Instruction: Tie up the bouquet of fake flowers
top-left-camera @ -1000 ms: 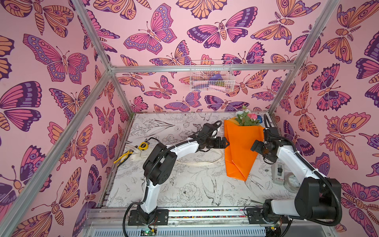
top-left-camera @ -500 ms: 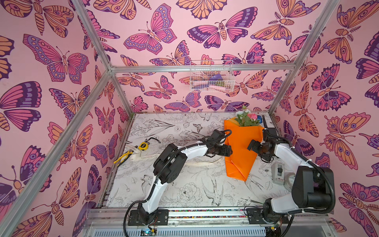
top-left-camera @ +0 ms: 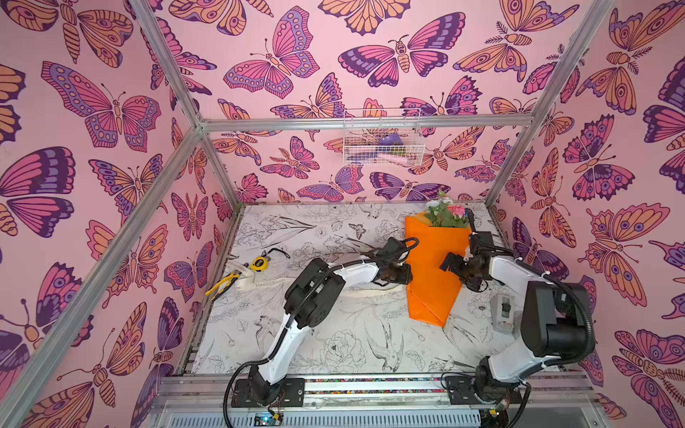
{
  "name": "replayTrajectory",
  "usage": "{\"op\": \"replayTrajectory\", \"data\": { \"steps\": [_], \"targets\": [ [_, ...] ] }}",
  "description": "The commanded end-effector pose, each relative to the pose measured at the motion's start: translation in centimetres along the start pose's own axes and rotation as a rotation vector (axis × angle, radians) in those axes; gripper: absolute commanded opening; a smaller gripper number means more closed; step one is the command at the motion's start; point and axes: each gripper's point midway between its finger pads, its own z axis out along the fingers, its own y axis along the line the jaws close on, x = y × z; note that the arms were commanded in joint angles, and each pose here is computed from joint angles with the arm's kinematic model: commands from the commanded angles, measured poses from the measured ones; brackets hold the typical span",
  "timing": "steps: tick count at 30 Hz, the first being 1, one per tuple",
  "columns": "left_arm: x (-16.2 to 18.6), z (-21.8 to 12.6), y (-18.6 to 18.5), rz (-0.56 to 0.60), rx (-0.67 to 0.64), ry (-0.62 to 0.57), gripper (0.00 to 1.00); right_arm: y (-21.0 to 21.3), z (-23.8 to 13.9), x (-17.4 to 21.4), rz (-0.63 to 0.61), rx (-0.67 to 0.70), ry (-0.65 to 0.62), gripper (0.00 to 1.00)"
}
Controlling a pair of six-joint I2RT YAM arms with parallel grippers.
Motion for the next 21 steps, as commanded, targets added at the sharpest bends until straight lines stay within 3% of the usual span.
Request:
{"op": "replayTrajectory", "data": {
  "steps": [1,5,14,21],
  "targets": [
    [1.1,1.1,0.9,-0.01,-0.025,0.035,0.32,0.6,0.6,-0.5,-0.021,-0.027,-0.001,0.99],
    [1.5,1.7,1.3,-0.025,-0.026,0.049,0.21,1.3,1.1,-0.4,-0.057,0.004,0.009,0.99],
    [2.0,1.7,1.8,-0.037,-0.039,0.059,0.09,-1.8,-2.3,-0.7,-0.061,0.212,-0.06,0.99],
    [2.4,1.9,1.8,-0.048,-0.03,0.072,0.05,-2.9,-1.3,-0.8,-0.031,0.192,-0.045,0.99]
  ]
}}
